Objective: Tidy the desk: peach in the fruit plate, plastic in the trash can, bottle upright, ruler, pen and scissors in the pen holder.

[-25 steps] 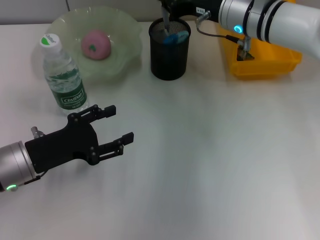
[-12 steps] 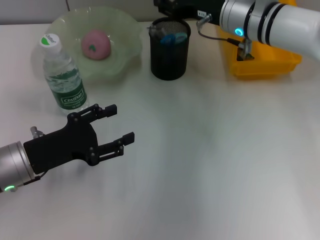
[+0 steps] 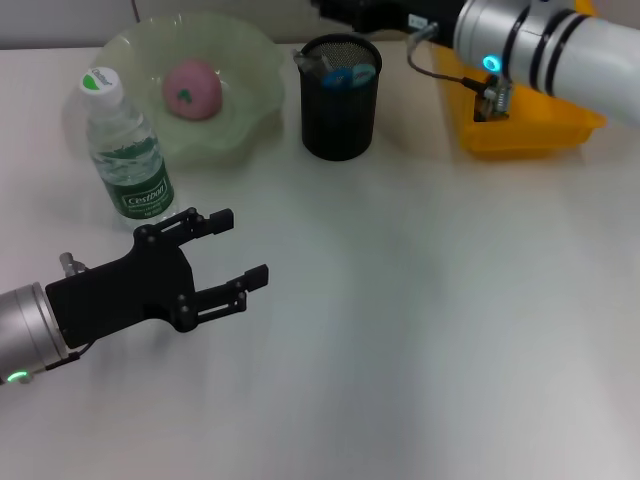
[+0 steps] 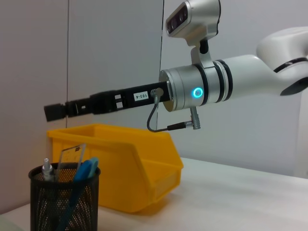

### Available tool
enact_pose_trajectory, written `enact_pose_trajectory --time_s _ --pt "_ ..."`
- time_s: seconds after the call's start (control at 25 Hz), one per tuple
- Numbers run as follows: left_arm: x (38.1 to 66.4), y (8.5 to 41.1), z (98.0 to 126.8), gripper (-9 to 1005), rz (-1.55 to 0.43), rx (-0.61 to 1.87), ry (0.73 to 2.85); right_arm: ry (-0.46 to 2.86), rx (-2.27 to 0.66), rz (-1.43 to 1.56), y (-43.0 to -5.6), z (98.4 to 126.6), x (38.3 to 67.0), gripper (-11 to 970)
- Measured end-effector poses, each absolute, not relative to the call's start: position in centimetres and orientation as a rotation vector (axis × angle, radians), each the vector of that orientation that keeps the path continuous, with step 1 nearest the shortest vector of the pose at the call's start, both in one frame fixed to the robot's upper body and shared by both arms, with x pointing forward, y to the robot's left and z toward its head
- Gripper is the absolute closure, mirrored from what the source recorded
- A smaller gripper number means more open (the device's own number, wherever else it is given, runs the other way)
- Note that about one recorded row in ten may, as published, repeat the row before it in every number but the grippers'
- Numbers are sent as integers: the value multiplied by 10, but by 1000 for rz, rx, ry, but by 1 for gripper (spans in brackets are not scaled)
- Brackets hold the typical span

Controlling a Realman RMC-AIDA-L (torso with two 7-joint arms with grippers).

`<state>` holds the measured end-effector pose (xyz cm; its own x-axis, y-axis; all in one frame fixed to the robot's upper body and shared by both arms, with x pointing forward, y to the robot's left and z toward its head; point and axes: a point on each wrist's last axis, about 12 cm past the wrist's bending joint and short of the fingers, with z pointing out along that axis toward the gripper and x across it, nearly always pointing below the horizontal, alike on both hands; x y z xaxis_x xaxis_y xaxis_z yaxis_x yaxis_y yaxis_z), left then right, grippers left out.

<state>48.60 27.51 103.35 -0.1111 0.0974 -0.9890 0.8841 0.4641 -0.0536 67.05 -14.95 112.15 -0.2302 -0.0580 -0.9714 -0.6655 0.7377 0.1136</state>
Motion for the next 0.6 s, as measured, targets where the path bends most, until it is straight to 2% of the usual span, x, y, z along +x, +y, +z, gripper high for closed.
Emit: enact_pose_trajectory --time_s 0.12,0.28,0.32,0.4,0.44,0.48,0.52,0.56,0.6 --pt "486 275 1034 208 -851 886 1543 1646 -478 794 -172 1130 657 261" --pt "484 273 1035 208 -873 887 1533 1556 -454 915 -196 1135 635 233" --pt "484 273 1036 208 -880 891 1530 1481 -481 1004 -212 1139 613 233" --pt "483 272 1037 208 -898 894 1524 1449 -507 1037 -219 1140 604 233" --pt "483 271 1038 208 -920 889 1523 1397 -595 1119 -239 1140 578 233" --pt "483 271 1038 209 -920 889 1523 1397 -595 1119 -239 1140 578 233" --pt "484 270 1040 209 -946 888 1521 1381 -683 1185 -257 1137 557 233" --pt "484 270 1040 209 -946 888 1521 1381 -683 1185 -257 1137 557 233" --pt "483 270 1042 209 -967 894 1517 1397 -754 1230 -274 1132 538 233"
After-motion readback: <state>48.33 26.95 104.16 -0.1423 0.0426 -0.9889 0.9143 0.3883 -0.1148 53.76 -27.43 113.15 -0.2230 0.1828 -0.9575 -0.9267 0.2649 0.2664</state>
